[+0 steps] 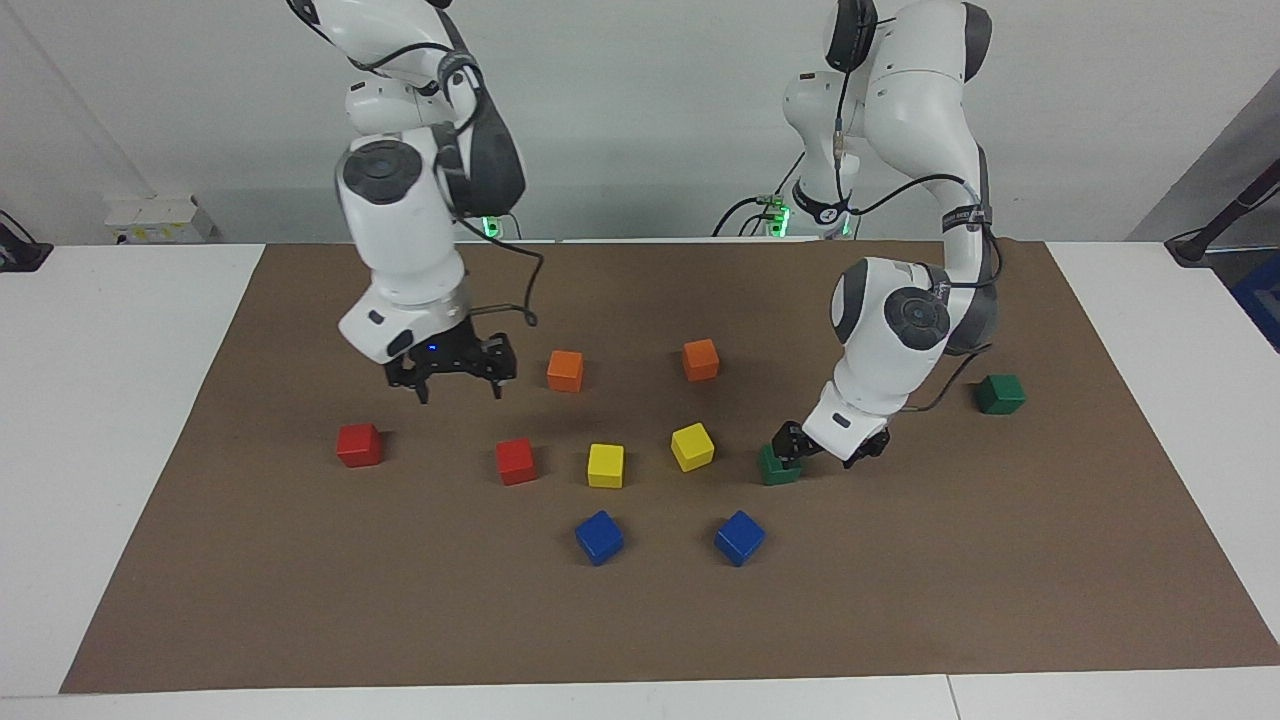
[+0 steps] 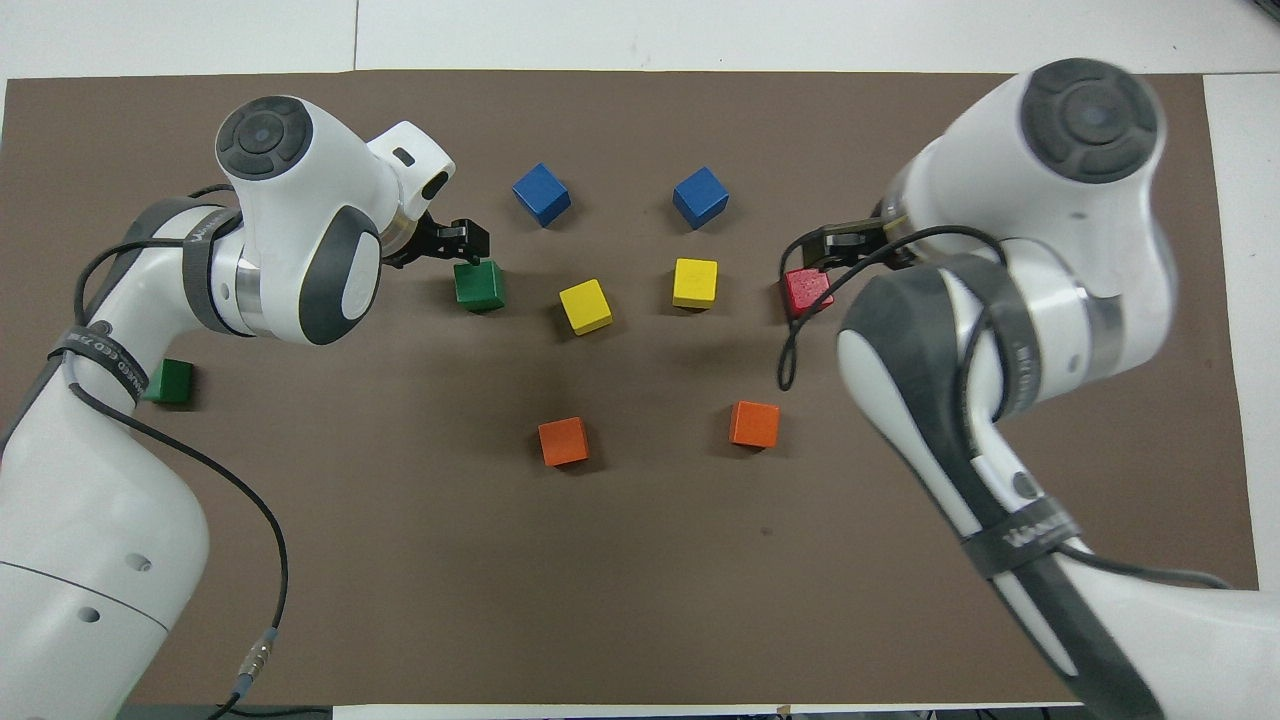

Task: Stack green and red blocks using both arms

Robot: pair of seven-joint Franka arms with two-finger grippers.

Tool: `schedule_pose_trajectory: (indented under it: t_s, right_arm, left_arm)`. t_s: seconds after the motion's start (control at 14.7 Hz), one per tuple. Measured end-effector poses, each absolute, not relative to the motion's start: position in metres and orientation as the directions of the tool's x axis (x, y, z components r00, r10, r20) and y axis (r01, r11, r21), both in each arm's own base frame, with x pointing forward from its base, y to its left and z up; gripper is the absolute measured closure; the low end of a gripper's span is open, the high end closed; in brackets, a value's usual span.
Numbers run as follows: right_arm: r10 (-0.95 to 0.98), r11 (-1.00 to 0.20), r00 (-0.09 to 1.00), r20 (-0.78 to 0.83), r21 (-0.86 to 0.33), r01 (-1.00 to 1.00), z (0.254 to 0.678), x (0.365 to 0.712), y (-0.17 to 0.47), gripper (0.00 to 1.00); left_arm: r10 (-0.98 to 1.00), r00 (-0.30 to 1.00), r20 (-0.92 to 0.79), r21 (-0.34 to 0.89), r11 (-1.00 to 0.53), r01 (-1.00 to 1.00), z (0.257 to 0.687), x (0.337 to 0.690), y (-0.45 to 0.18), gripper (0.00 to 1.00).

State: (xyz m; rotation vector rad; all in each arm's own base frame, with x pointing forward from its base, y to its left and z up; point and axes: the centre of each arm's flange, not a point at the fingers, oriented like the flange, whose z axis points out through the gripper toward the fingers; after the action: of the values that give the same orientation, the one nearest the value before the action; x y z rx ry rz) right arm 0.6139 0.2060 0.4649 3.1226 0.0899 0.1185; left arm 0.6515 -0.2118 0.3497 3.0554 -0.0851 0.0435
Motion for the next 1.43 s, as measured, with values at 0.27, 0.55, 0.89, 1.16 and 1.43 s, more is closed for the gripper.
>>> schedule_pose_trajectory:
  t_s: [0.27,0.55,0.89,1.16,1.43]
  right_arm:
    - [0.099,-0.995,0.991,0.094,0.017,0.098,0.435,0.615,0.221,0.0]
    - [0.081,-0.997,0.991,0.106,0.013,0.08,0.407,0.616,0.207,0.0]
    - [0.134,-0.991,0.984,0.114,0.016,0.133,0.383,0.614,0.205,0.0]
    - [0.167,-0.986,0.979,0.117,0.019,0.166,0.356,0.617,0.198,0.0]
    - [0.161,-0.987,0.981,0.106,0.023,0.16,0.34,0.623,0.176,0.0]
  left_arm:
    - [-0.048,0.998,0.031,0.098,-0.994,-0.051,0.35,0.649,-0.224,0.0]
    - [-0.058,0.998,0.038,0.099,-0.993,-0.061,0.341,0.646,-0.238,0.0]
    - [-0.072,0.997,0.016,0.091,-0.993,-0.073,0.323,0.639,-0.248,0.0]
    - [-0.058,0.998,0.031,0.091,-0.994,-0.061,0.308,0.634,-0.249,0.08]
    - [-0.047,0.998,0.031,0.075,-0.996,-0.049,0.303,0.629,-0.254,0.45]
